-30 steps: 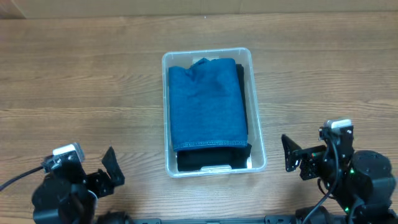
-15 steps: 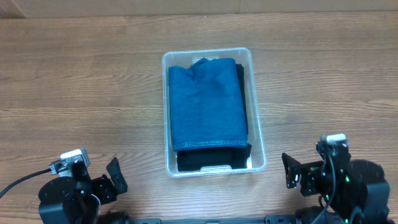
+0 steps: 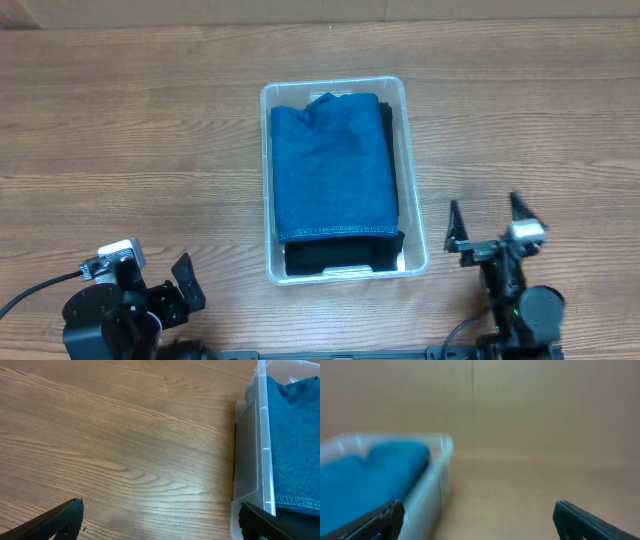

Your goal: Pack container

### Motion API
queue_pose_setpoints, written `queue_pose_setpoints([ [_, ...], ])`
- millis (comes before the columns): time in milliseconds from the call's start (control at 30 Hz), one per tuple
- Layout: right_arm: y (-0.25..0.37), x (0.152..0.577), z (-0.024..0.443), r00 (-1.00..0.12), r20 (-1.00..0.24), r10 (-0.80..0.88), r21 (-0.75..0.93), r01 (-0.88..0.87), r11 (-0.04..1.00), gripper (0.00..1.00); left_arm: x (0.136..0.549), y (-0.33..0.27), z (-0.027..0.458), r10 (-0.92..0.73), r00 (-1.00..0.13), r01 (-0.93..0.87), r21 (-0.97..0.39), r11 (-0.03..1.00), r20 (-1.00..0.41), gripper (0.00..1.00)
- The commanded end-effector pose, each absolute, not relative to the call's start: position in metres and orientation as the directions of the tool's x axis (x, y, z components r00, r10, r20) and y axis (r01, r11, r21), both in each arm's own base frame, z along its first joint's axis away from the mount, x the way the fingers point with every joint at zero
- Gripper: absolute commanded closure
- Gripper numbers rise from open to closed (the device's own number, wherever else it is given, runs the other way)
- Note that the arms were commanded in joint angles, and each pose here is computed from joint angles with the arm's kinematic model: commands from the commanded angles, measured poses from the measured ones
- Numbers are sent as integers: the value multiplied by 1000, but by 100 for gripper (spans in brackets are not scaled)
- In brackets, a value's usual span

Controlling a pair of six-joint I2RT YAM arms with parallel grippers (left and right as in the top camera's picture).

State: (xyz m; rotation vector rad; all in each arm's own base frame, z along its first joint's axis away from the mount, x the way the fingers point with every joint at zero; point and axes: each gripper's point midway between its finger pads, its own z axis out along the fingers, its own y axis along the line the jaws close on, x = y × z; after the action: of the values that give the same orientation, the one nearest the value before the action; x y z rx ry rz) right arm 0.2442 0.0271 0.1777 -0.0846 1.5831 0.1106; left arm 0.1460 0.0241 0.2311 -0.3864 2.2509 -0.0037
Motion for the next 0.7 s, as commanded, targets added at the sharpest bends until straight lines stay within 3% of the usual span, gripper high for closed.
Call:
queue_pose_setpoints([
  [0,23,245,170,-26,-1000,15,18,-98,995,0,146,22,232,-293,-598,-274,-154,949,-746,0],
  [667,23,245,170,-26,-1000,15,17,-98,995,0,147,22,229,-293,-602,-274,-153,949,-743,0],
])
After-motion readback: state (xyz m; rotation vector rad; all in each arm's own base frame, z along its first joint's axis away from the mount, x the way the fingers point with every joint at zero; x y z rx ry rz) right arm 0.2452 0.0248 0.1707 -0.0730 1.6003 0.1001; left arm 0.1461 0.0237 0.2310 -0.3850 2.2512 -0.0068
